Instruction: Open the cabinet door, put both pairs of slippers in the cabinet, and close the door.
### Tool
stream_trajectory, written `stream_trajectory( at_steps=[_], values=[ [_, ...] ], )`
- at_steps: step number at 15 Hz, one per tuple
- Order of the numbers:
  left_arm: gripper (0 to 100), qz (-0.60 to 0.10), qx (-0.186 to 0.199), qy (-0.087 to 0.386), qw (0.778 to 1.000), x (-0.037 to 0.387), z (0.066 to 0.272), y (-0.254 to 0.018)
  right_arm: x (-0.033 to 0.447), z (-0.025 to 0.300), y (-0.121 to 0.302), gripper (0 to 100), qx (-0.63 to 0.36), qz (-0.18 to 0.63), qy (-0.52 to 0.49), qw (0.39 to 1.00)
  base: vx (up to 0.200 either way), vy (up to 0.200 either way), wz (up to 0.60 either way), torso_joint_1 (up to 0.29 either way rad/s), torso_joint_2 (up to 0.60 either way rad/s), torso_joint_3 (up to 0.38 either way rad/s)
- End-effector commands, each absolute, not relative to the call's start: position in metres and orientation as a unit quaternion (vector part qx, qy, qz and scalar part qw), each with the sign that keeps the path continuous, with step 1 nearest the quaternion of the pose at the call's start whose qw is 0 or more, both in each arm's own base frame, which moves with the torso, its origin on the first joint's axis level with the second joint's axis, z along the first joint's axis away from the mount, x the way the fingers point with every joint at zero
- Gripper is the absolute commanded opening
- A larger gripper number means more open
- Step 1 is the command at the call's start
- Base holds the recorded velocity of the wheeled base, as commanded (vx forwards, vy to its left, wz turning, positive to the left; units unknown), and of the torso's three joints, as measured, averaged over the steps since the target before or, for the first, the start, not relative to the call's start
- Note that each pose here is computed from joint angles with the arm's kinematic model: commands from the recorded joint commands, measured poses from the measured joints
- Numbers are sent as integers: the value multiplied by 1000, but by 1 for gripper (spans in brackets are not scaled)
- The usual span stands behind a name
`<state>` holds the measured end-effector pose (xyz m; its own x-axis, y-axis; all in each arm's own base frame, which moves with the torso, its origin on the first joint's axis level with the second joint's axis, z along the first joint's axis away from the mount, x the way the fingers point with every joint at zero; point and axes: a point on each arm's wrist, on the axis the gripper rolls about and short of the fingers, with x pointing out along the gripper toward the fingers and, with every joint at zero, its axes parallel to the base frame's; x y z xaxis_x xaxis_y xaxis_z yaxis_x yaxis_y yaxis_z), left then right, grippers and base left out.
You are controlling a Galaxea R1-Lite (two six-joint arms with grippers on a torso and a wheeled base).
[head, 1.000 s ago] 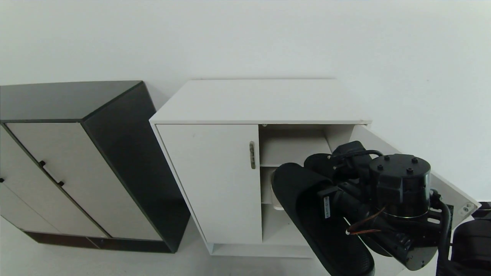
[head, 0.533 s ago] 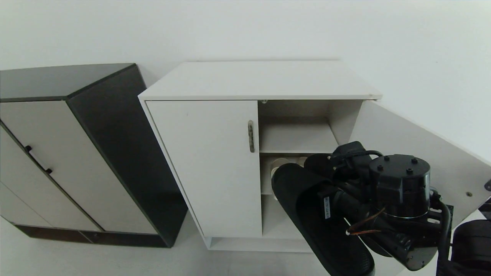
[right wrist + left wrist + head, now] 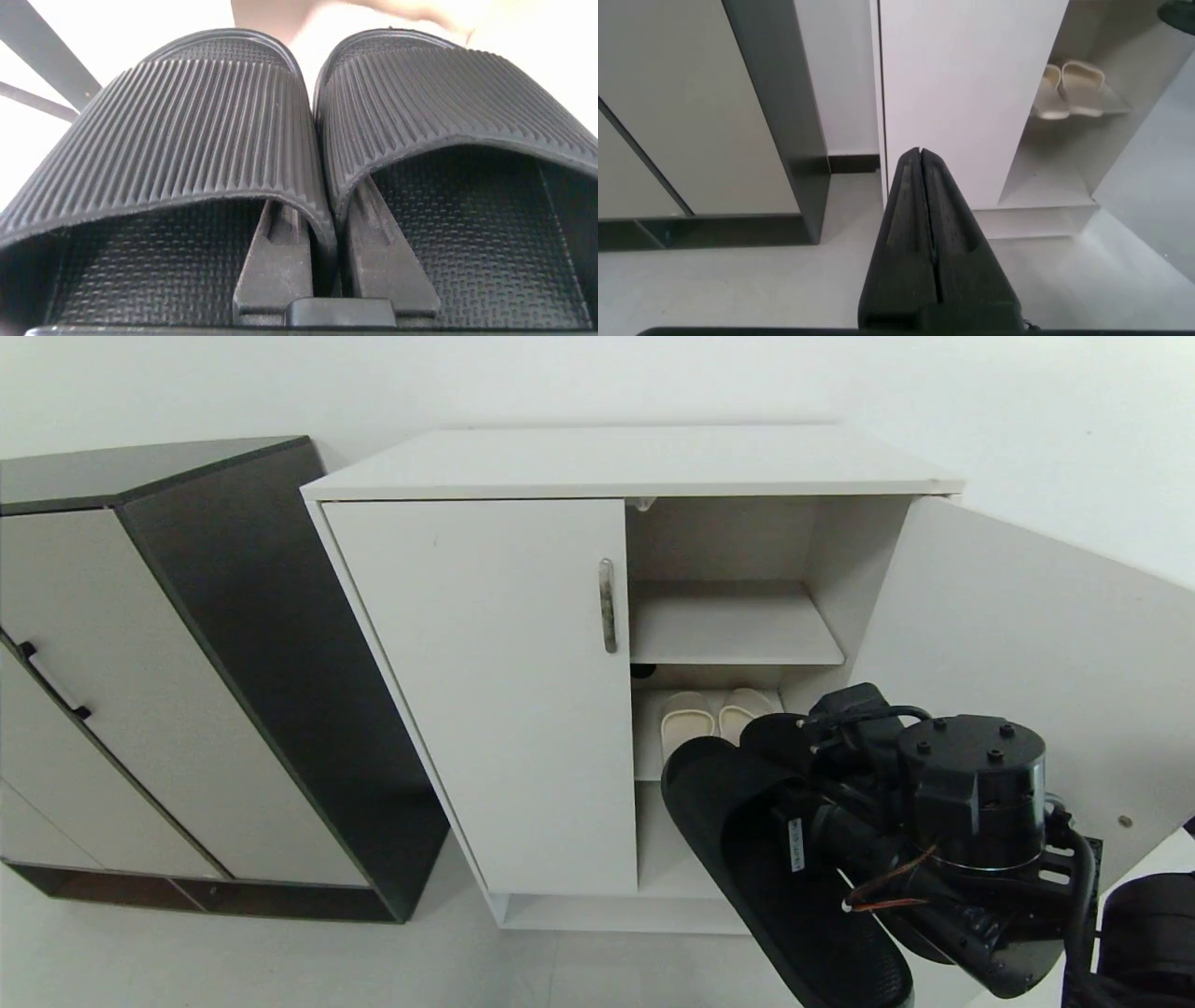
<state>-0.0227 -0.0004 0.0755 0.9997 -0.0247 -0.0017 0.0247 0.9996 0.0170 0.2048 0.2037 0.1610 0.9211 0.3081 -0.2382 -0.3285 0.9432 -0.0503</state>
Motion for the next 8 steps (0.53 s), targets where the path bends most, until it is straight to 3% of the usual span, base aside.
stream_trajectory(
  at_steps=[1,5,8],
  values=[
    [0,-12,8,1,1000,-23,76,0,205,161,204,0,-45,163,115,979,0,0,0,-76,447,369],
    [0,-12,8,1,1000,-23,76,0,205,161,204,0,-45,163,115,979,0,0,0,-41,430,388],
    [0,-12,8,1,1000,-23,76,0,204,160,205,0,-45,164,115,979,0,0,0,-2,150,133]
  ],
)
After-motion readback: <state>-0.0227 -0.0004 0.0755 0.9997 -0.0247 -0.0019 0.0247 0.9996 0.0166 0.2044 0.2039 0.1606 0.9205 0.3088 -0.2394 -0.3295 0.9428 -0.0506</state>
